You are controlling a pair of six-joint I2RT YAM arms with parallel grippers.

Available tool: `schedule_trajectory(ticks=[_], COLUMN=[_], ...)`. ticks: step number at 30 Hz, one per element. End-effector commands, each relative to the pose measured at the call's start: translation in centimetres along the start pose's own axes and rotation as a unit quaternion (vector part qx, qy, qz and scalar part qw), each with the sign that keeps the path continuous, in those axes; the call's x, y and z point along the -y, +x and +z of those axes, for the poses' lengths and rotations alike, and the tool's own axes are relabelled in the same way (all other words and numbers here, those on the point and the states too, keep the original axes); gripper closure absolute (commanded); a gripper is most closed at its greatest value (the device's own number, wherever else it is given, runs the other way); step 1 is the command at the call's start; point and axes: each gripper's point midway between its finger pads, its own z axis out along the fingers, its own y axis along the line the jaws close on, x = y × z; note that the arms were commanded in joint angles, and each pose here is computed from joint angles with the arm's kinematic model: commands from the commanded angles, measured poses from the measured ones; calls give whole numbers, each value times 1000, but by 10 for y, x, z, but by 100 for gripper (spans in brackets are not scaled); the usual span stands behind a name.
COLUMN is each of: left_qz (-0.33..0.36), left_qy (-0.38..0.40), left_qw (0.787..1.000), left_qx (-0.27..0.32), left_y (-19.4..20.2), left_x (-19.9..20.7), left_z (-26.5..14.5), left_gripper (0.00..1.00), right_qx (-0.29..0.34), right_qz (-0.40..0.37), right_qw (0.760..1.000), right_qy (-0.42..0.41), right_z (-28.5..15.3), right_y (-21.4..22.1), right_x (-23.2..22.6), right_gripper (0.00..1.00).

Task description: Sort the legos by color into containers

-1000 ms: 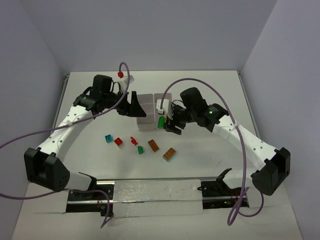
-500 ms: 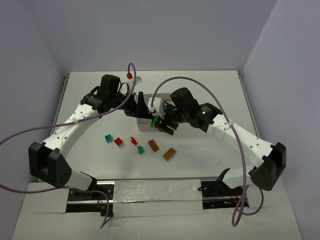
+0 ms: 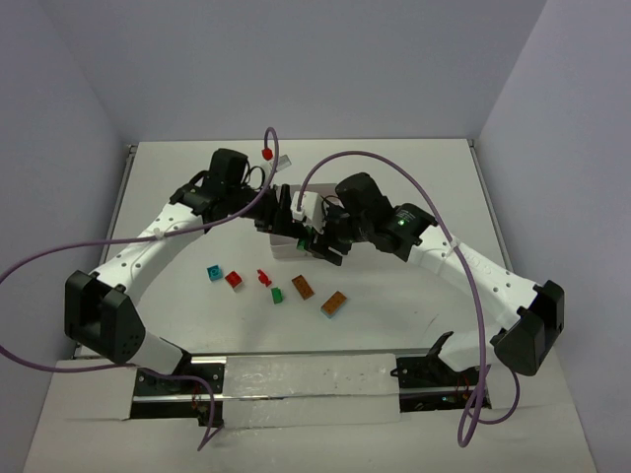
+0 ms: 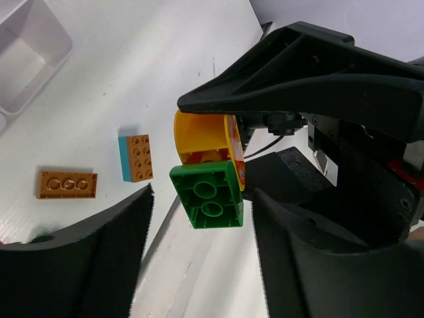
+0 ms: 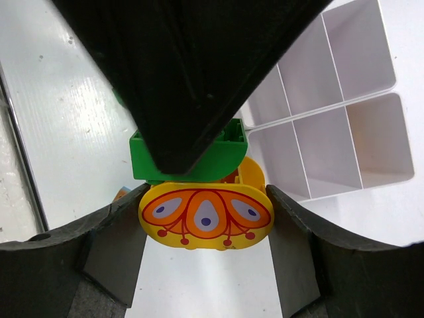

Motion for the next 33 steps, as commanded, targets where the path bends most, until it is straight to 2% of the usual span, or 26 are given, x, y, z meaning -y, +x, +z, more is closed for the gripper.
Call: schedule_trajectory(ticks=[1, 4, 7, 10, 13, 16, 19, 20, 24, 33], left_qz=[30, 28, 20, 14, 17, 15, 10, 6, -11, -25], left_qy=[28, 50, 89, 96, 94, 90, 87, 82, 70, -3], left_qw=[999, 998, 996, 995, 995, 996, 996, 997, 997, 993], left_qx=[21, 16, 1, -2, -4, -3, 1, 7, 27, 114], left_y=[-20, -18, -13, -12, -12, -10, -11, -13, -21, -58], left_x=[20, 26, 36, 36, 35, 32, 28, 23, 12, -35], left_z=[-3, -2, -2, -1, -1, -2, -4, -7, -16, -68], left_gripper=[38, 45, 43, 41, 53, 77, 90, 100, 100, 100], right_qx=[42, 47, 48, 47, 48, 47, 48, 48, 46, 34], right_qz=[-15, -18, -20, -20, -20, -20, -20, -19, -16, 13], right_qw=[999, 998, 998, 998, 998, 998, 998, 997, 997, 995], right_qy=[20, 28, 40, 42, 41, 43, 47, 50, 63, 91], right_z=[-6, -7, -6, -5, -5, -6, -6, -6, -8, -11], right_y=[-29, -31, -32, -32, -32, -30, -29, -28, -22, 0], right_x=[8, 9, 13, 14, 13, 13, 13, 13, 15, 25], right_gripper=[100, 100, 100, 100, 100, 100, 100, 100, 100, 100])
